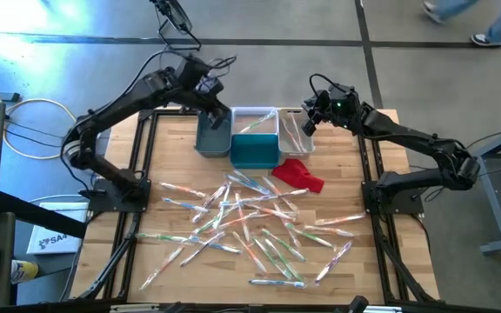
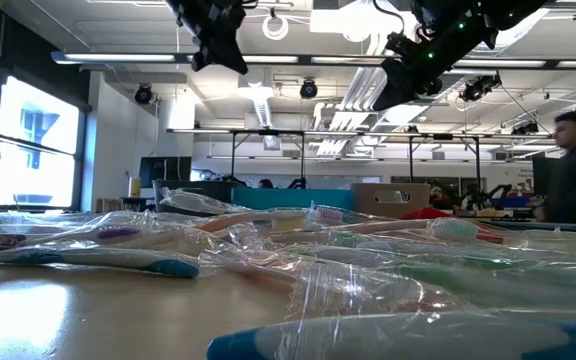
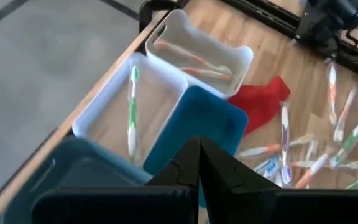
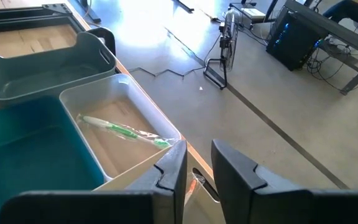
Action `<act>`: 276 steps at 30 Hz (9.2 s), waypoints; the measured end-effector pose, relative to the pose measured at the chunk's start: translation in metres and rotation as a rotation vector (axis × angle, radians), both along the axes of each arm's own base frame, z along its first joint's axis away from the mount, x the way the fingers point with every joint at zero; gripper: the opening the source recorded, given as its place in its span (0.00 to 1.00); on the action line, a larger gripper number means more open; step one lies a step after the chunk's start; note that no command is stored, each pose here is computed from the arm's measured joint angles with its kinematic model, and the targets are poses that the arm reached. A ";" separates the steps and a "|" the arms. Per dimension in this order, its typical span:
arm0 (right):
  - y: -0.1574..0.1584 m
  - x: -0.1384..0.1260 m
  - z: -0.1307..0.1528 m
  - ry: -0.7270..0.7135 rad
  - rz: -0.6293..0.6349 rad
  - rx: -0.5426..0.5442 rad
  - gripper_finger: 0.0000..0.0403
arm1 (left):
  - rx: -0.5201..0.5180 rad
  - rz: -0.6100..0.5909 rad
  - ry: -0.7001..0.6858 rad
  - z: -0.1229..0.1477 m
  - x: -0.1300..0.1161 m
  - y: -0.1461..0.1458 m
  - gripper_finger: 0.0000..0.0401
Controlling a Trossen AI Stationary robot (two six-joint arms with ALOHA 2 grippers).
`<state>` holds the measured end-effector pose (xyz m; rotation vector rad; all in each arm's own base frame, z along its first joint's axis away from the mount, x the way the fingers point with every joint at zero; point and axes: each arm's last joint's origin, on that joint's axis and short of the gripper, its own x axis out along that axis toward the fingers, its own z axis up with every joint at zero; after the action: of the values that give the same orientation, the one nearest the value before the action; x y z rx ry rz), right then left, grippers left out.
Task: Pick & Place Toothbrushes
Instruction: Put the blue toothbrush into the gray bin
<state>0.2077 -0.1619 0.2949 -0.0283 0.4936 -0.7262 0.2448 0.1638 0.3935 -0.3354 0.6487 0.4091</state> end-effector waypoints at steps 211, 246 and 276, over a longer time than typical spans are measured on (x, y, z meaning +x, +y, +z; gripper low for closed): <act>0.004 0.003 -0.002 -0.089 0.122 0.143 0.17 | 0.059 0.098 0.292 -0.094 -0.015 -0.181 0.06; 0.004 0.003 -0.002 -0.095 0.116 0.142 0.17 | 0.150 0.722 -0.181 -0.035 -0.017 -0.001 0.06; 0.003 0.004 0.001 -0.159 0.060 0.171 0.17 | -0.186 0.611 0.175 -0.129 -0.004 0.065 0.06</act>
<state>0.2113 -0.1590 0.2958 0.1732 0.3997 -0.6200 0.2403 0.2286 0.2646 -0.6853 0.7517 0.9724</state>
